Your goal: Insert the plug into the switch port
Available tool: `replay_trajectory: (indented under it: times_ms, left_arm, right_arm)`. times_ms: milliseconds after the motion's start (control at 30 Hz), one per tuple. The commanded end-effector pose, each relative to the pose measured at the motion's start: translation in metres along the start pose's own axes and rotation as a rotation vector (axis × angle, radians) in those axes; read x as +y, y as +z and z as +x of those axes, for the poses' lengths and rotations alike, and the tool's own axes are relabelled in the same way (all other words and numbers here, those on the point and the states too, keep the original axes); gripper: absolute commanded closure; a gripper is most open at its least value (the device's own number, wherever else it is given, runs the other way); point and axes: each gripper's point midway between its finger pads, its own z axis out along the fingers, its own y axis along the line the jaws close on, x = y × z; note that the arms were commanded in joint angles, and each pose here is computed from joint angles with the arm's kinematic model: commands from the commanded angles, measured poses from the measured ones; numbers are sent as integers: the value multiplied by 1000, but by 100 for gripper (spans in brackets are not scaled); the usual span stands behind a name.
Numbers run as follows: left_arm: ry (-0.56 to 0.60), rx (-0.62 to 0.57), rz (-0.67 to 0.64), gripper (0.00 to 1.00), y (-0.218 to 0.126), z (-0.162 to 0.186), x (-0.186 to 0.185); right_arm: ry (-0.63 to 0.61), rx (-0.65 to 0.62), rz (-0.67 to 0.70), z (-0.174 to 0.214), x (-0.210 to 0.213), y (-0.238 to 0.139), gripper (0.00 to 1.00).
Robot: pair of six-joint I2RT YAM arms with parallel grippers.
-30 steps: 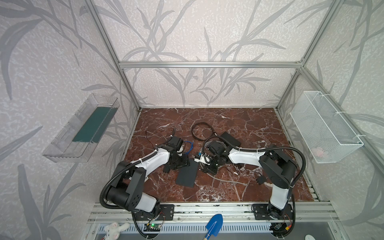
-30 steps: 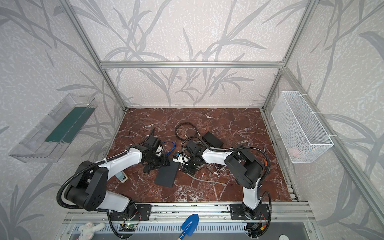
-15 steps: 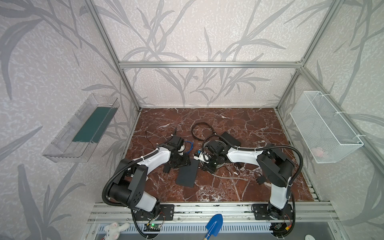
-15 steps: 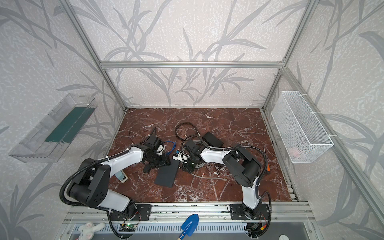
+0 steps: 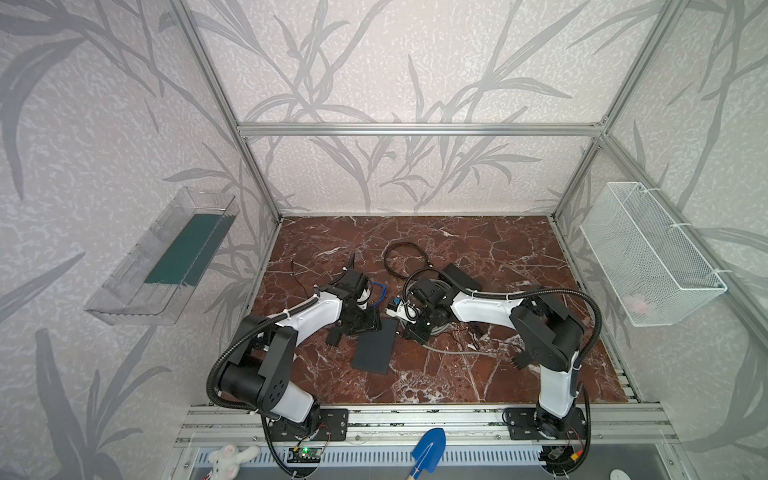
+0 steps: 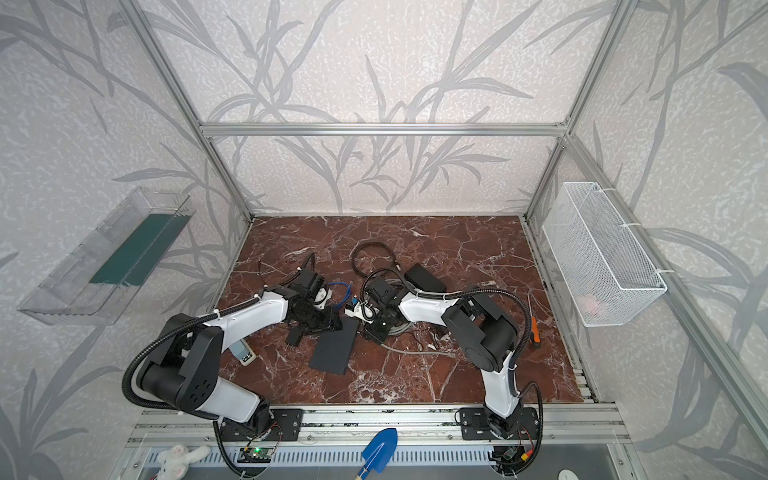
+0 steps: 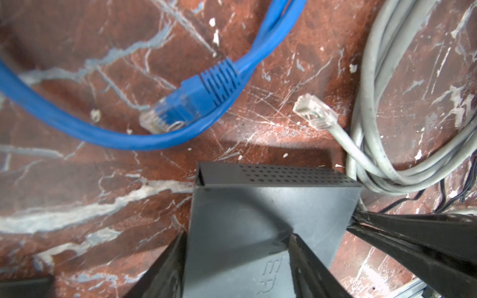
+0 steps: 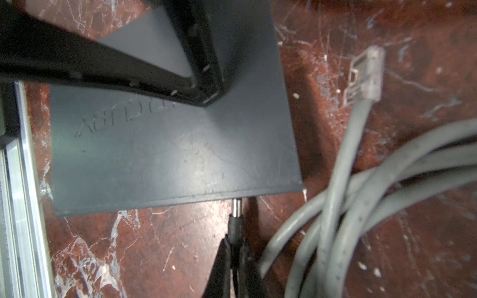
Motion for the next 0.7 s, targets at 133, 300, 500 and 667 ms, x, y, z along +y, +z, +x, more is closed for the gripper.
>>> replay_trajectory:
  times_ms: [133, 300, 500, 667]
  left_arm:
    - [36, 30, 14, 37, 3, 0, -5]
    - [37, 33, 19, 38, 6, -1, -6]
    - [29, 32, 22, 38, 8, -3, -6]
    - [10, 25, 22, 38, 9, -6, -6]
  right_arm:
    - [4, -15, 64, -7, -19, -3, 94]
    - [-8, -22, 72, -11, -21, -4, 94]
    - [-48, -28, 54, -11, -14, -5, 94]
    - [-74, -27, 37, -7, -7, -5, 94]
